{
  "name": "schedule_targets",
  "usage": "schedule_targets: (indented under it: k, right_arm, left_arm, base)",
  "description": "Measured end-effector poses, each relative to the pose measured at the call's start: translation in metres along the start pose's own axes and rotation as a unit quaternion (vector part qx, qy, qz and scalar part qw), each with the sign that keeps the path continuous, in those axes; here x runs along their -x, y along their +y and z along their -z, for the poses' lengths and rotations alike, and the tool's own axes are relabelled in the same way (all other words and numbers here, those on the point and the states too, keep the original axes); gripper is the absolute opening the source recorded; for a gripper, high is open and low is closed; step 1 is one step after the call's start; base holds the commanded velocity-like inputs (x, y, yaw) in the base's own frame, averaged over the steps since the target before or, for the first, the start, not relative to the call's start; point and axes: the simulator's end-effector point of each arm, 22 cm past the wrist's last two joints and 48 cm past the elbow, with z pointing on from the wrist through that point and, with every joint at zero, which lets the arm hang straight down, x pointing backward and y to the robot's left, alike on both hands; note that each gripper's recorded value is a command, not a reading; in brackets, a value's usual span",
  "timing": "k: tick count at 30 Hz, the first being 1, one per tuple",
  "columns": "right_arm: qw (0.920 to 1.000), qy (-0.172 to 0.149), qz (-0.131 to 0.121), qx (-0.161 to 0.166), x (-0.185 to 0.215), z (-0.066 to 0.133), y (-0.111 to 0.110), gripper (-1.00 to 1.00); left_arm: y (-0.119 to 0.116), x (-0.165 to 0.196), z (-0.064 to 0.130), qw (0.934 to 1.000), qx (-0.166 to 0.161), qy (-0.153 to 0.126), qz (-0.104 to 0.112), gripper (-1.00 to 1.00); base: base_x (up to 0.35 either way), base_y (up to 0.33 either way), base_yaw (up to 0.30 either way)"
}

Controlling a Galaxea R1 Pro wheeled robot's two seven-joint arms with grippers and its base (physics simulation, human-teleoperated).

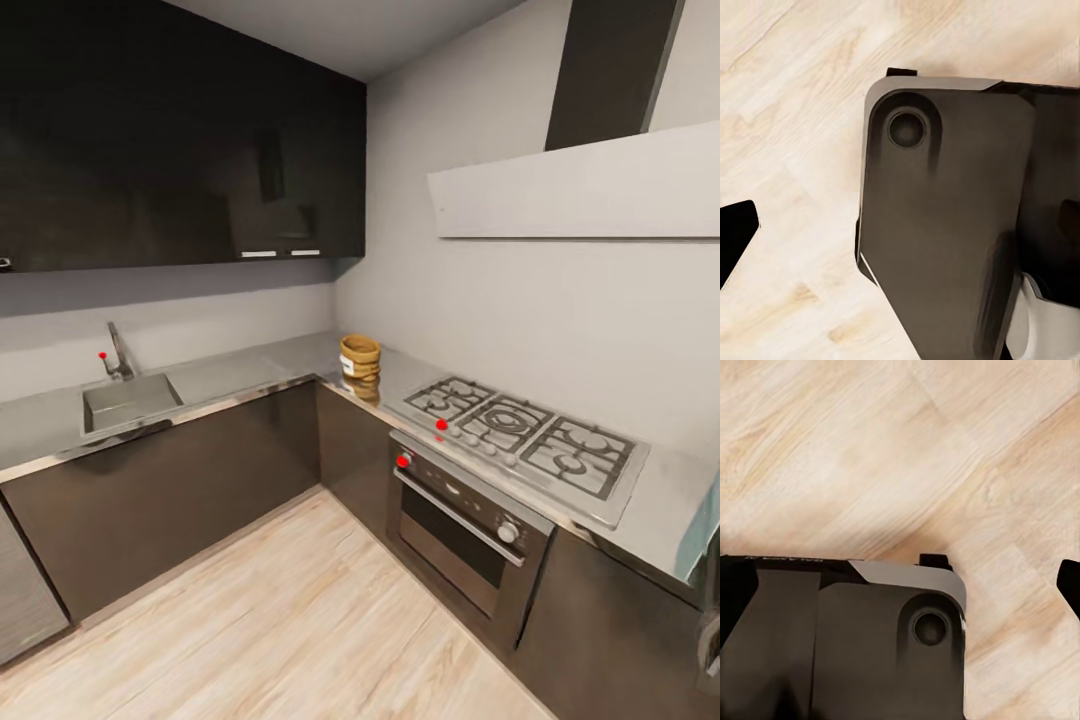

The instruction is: In the kitchen, take the popcorn bag from the countertop, put it into the microwave, and heat it until the popcorn is cooked so the cooked popcorn ends up inside the bag.

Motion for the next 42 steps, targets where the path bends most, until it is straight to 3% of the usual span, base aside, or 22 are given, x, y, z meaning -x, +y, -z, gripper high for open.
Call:
schedule_targets:
  k: [19,42]
  right_arm:
    - [1.0000,0.000,0.001,0.001,0.0001,-0.0001,0.0002,1.00]
    - [1.0000,0.000,0.001,0.000,0.0003,-0.0001,0.0000,1.00]
  left_arm:
    - [-0.0012,-0.0001,0.0000,1.0000,-0.001,0.000,0.000,1.00]
    - [-0.0012,0.0000,0.0000,1.0000,-0.001,0.000,0.000,1.00]
  base:
    - [0.261,0.199,-0.009]
    - [0.252,0.207,-0.170]
